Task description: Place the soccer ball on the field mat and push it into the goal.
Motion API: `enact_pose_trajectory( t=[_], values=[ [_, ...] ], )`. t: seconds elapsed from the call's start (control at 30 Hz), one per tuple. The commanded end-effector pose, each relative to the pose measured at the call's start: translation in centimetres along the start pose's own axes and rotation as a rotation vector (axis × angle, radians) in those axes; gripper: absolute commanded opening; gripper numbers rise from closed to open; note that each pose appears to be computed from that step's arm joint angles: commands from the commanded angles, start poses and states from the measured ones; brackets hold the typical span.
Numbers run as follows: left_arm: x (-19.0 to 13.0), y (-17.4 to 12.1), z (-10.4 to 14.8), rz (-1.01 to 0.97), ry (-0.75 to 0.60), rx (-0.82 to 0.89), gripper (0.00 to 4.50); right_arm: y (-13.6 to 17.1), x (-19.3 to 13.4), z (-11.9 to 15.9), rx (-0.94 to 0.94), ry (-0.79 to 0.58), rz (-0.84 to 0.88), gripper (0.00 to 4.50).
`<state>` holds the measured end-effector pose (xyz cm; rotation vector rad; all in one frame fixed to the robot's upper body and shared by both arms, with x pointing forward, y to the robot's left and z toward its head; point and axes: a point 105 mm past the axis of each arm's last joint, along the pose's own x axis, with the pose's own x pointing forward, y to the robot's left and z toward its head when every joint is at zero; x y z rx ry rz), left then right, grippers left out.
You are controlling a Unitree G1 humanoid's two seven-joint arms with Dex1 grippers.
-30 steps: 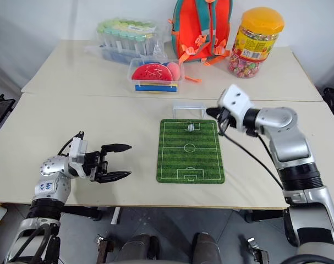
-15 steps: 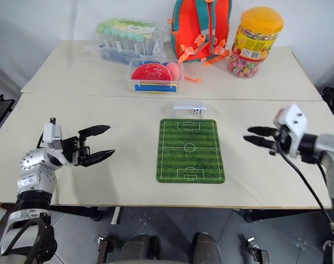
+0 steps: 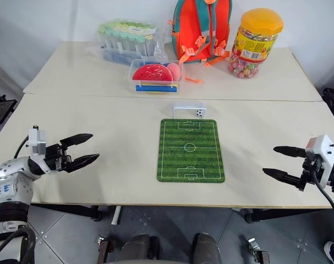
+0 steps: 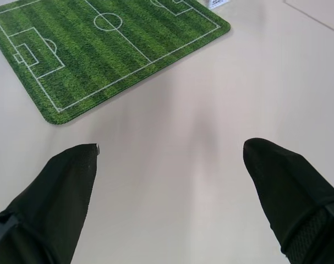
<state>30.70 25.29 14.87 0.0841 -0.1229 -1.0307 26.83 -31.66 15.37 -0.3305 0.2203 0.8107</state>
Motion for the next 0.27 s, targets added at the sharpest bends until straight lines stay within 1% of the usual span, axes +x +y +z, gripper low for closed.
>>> enact_pose_trajectory(
  t=[0.03,0.27],
  values=[
    [0.0,0.3,0.8,0.044,-0.013,0.006,4.5,-0.4,-0.6,0.8,-0.009,-0.053,-0.062,4.47],
    [0.7,-0.1,1.1,0.016,-0.036,0.035,4.5,1.0,-0.9,0.4,0.024,-0.065,-0.107,4.47]
  ],
)
